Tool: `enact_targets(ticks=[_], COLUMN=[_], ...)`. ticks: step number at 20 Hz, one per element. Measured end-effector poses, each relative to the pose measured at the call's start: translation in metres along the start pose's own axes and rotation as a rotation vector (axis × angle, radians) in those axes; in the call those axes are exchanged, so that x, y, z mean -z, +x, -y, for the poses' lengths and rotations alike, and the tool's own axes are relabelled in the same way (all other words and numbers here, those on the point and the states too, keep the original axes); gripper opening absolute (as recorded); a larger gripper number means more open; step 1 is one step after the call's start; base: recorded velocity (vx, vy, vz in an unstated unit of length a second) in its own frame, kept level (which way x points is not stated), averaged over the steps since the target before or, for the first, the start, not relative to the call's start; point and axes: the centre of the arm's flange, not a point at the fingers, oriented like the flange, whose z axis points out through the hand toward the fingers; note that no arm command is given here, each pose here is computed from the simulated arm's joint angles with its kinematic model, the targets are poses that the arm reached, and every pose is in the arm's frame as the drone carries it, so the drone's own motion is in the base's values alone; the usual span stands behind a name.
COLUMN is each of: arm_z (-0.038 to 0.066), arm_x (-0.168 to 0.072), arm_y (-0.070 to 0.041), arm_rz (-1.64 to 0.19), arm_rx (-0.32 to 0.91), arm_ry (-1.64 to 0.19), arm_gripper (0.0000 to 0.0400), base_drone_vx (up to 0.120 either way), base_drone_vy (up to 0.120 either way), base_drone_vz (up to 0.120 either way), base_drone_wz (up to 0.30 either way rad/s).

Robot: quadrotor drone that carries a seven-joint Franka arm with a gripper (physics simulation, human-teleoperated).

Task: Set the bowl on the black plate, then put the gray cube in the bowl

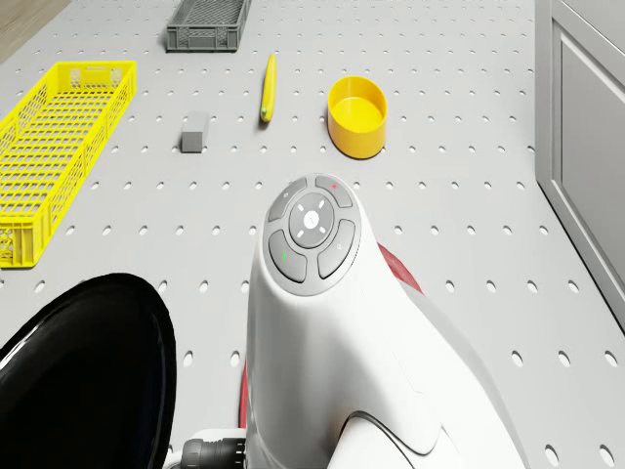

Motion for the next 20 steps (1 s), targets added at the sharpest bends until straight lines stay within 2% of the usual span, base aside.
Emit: enact_targets(ticks=[18,20], arm_z=[0.0001,0.0001], arm_x=[0.0000,0.0000], arm_y=[-0.0001,-0.0001], arm_rz=[-0.001,-0.001], arm_rx=[0.000,0.000], arm_ry=[-0.001,-0.001], arm_gripper=[0.0400,0.0400], base_drone_vx=[0.120,0.120], base_drone_vy=[0.000,0.000], base_drone_vz=[0.000,-0.080], base_drone_wz=[0.000,0.000])
